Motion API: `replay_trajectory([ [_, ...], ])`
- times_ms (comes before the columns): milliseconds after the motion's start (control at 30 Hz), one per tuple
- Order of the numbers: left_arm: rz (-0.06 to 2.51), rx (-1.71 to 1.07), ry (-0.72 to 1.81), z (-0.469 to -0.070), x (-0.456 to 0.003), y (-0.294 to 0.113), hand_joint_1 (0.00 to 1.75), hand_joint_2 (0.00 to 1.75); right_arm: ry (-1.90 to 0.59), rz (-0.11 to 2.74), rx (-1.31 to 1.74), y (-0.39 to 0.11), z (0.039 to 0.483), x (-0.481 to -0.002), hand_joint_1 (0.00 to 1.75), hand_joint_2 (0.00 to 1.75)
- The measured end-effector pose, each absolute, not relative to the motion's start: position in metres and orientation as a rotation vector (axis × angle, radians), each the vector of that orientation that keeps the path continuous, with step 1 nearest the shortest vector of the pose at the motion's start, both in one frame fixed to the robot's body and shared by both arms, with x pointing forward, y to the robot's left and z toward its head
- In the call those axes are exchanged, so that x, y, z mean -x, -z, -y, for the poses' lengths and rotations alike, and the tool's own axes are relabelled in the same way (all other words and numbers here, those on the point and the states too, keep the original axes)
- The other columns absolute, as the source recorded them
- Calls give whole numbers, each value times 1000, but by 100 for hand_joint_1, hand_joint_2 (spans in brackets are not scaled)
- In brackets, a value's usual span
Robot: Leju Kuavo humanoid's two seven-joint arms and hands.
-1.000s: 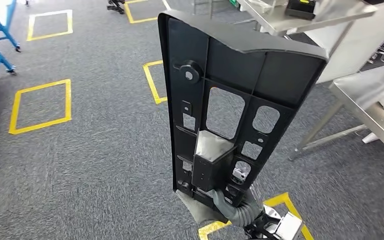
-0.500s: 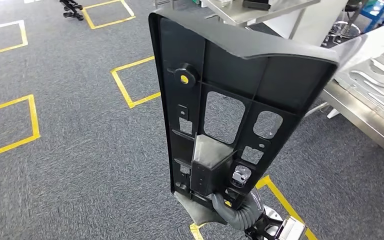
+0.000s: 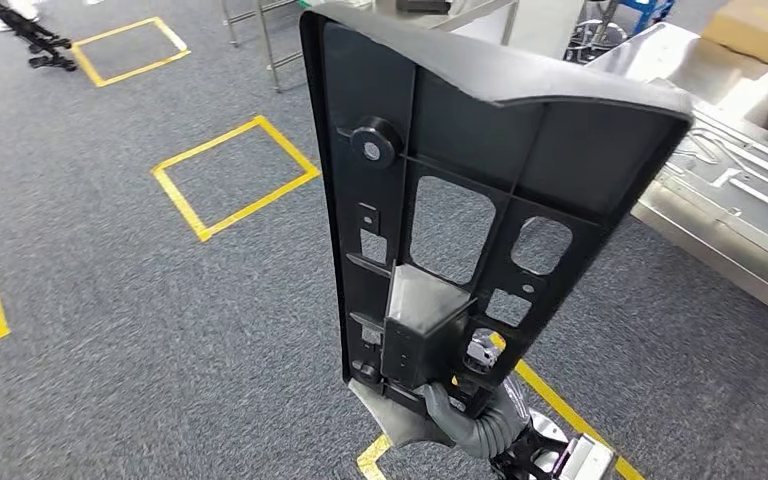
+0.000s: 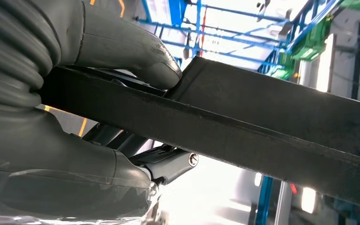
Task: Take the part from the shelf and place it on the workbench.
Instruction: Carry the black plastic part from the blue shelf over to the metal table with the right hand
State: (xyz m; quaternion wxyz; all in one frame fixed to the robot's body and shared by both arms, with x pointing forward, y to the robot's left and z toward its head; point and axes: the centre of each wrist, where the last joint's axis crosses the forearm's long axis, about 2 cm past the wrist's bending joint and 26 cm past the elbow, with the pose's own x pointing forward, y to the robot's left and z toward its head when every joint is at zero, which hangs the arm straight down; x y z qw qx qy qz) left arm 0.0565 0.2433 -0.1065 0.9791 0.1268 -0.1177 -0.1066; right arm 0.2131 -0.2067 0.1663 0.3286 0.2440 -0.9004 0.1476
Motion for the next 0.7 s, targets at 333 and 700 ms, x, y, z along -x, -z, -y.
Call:
replay_trajectory([
  [333,235,-251,198,-241,-55,106,0,175,-389,2344,-639,-163,207,-211,175,175],
  [700,252,-252,207,-242,-61,106,0,175,-380,2360,-640,-165,208,-215,175,175],
])
